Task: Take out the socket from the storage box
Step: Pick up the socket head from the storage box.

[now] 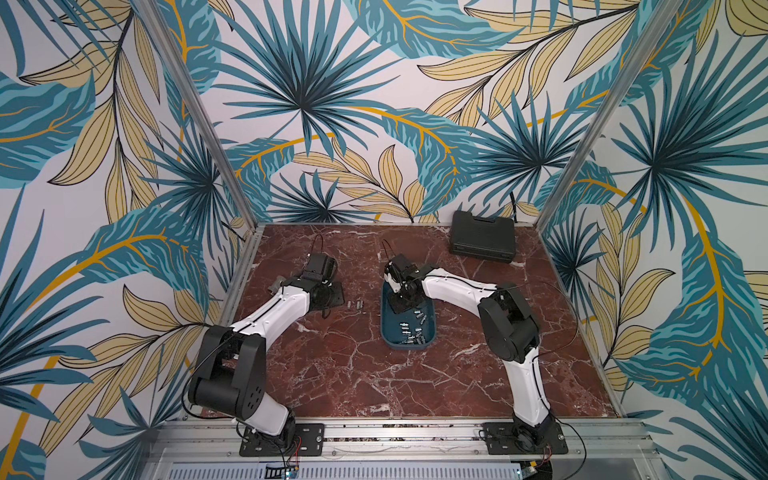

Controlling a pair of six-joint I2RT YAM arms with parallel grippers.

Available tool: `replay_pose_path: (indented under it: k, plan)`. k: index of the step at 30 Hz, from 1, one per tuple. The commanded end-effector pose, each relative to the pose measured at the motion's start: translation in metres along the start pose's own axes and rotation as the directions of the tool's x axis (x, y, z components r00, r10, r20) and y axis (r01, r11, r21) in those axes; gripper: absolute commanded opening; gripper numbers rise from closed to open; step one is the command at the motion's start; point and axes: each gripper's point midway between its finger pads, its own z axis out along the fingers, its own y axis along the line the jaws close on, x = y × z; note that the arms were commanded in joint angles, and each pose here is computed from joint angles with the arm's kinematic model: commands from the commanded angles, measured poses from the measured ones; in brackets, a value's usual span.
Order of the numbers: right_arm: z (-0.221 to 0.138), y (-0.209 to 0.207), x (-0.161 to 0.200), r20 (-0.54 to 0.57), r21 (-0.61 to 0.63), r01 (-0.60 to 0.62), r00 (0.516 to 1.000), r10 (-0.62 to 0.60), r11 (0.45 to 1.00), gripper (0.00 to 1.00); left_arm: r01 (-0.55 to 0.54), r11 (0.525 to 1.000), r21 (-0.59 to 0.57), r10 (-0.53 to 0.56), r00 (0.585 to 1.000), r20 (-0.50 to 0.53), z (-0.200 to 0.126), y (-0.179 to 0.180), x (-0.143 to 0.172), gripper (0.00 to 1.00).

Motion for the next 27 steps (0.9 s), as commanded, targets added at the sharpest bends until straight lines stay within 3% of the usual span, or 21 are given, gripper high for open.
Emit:
replay_pose_path:
  k: [1,9,15,22,27]
  plan:
    - [0.008,-0.003,0.006,-0.037,0.013,-0.019,0.999,0.020,1.000,0.29,0.004,1.000,-0.010,-0.004,1.000,0.013,-0.006,0.005,0.000,0.36]
    - [0.001,-0.009,0.008,-0.037,0.040,-0.014,0.999,0.016,0.999,0.15,0.003,1.000,-0.008,-0.003,1.000,0.018,-0.007,0.005,-0.001,0.36]
    - [-0.045,-0.022,-0.014,0.074,0.039,-0.049,0.996,0.046,0.998,0.12,-0.010,1.000,-0.004,0.010,1.000,0.013,-0.009,0.003,-0.002,0.36]
    - [-0.115,-0.093,-0.021,0.213,0.053,-0.207,0.958,0.192,0.977,0.12,-0.024,0.999,0.037,0.023,0.999,0.028,-0.015,-0.008,-0.010,0.36]
    - [-0.117,-0.153,0.020,0.184,0.130,-0.330,0.934,0.305,0.935,0.12,-0.032,0.997,0.064,0.030,0.999,0.037,-0.018,-0.016,-0.014,0.36]
